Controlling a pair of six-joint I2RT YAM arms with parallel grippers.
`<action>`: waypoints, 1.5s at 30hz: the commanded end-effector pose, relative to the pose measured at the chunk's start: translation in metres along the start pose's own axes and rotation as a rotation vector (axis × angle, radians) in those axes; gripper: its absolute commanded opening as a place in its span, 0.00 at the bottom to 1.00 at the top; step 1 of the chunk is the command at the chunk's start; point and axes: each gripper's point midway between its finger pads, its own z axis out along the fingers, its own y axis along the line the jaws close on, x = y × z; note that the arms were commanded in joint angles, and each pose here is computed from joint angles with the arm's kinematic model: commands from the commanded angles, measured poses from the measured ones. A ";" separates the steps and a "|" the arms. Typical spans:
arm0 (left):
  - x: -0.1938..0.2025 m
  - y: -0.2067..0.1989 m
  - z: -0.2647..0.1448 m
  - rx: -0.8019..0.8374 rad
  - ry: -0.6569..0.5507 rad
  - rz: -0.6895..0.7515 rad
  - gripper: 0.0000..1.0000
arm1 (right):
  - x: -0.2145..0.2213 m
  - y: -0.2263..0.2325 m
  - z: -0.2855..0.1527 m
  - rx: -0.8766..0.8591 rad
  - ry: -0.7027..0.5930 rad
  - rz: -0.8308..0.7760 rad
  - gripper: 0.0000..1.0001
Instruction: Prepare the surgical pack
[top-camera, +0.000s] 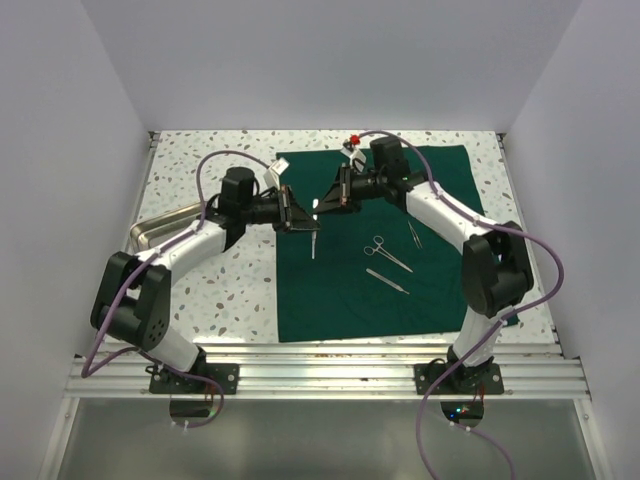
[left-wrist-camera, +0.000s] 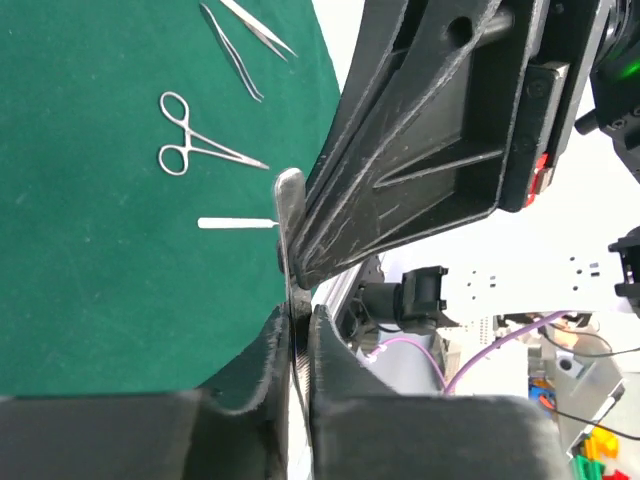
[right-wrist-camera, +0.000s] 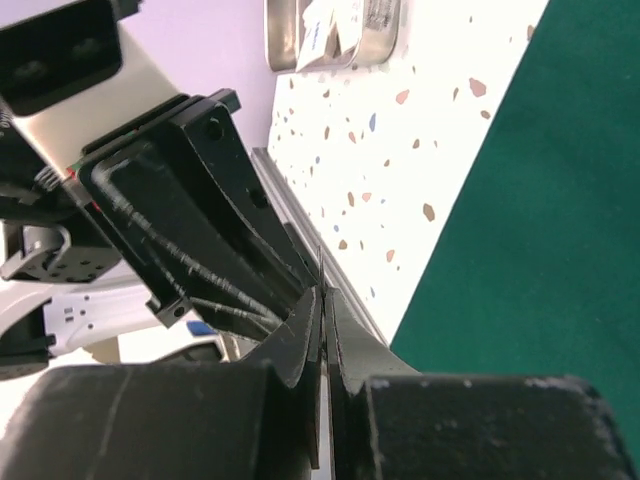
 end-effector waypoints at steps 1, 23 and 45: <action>-0.006 -0.023 -0.003 0.087 -0.031 0.051 0.00 | -0.006 0.027 -0.010 -0.032 -0.056 -0.020 0.00; -0.090 0.201 -0.252 -0.754 -0.787 -0.687 0.00 | -0.020 -0.116 -0.117 0.692 -0.169 0.109 0.75; -0.067 0.260 -0.315 -0.985 -1.306 -1.254 0.00 | 0.008 -0.126 -0.108 0.649 -0.092 0.140 0.77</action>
